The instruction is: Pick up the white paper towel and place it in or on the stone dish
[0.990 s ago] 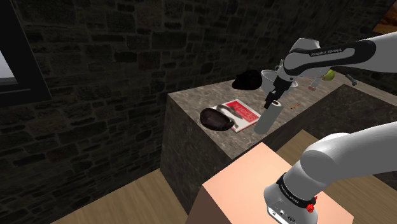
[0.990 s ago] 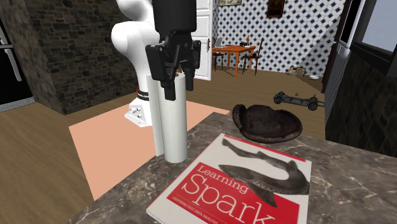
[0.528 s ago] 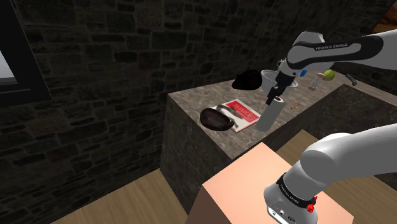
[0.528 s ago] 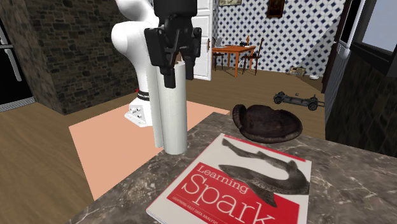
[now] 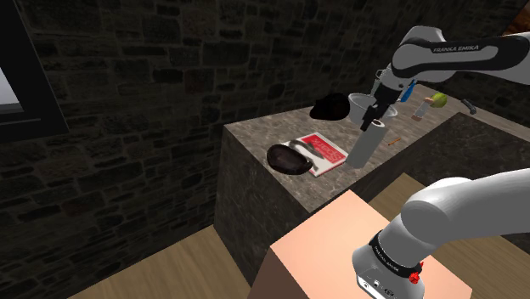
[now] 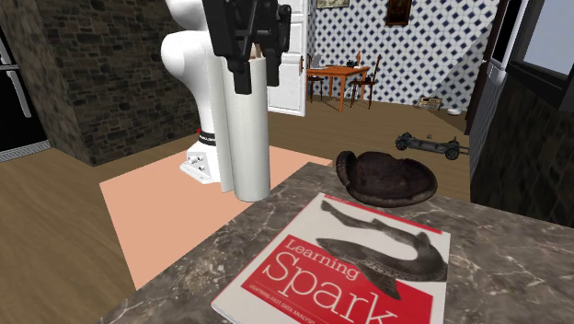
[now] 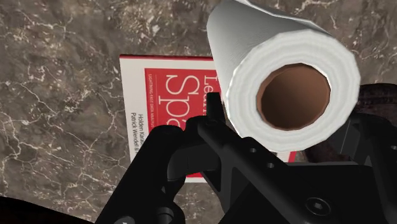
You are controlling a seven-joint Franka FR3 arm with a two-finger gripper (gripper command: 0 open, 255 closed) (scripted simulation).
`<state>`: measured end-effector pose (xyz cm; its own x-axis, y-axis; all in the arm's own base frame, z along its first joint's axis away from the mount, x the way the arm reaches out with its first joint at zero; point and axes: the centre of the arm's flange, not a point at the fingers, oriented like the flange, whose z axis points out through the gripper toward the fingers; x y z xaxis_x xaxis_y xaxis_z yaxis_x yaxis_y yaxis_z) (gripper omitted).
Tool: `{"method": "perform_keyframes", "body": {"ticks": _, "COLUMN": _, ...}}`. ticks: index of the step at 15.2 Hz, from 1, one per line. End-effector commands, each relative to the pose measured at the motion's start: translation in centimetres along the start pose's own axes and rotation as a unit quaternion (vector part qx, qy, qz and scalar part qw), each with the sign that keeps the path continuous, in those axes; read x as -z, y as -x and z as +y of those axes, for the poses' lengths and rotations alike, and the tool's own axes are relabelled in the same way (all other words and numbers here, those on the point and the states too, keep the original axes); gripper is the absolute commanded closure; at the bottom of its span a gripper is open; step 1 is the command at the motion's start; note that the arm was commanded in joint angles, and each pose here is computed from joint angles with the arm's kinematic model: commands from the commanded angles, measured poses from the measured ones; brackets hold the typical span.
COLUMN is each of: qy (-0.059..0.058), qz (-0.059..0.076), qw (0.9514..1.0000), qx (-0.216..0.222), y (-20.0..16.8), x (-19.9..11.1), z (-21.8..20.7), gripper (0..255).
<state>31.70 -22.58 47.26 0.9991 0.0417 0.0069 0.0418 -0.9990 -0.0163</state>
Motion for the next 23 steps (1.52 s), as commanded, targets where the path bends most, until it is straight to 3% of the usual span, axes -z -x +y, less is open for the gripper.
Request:
{"method": "perform_keyframes", "body": {"ticks": 1, "qy": 0.000, "qz": 0.000, "qw": 1.0000, "qx": 0.000, "y": 0.0, "x": 1.1, "z": 0.0, "gripper": 255}}
{"method": "perform_keyframes", "body": {"ticks": 19, "qy": 0.000, "qz": 0.000, "qw": 1.0000, "qx": 0.000, "y": -0.1, "x": 10.3, "z": -0.1, "gripper": 255}}
{"method": "perform_keyframes", "body": {"ticks": 23, "qy": 0.000, "qz": 0.000, "qw": 1.0000, "qx": 0.000, "y": -3.1, "x": 11.6, "z": -4.2, "gripper": 255}}
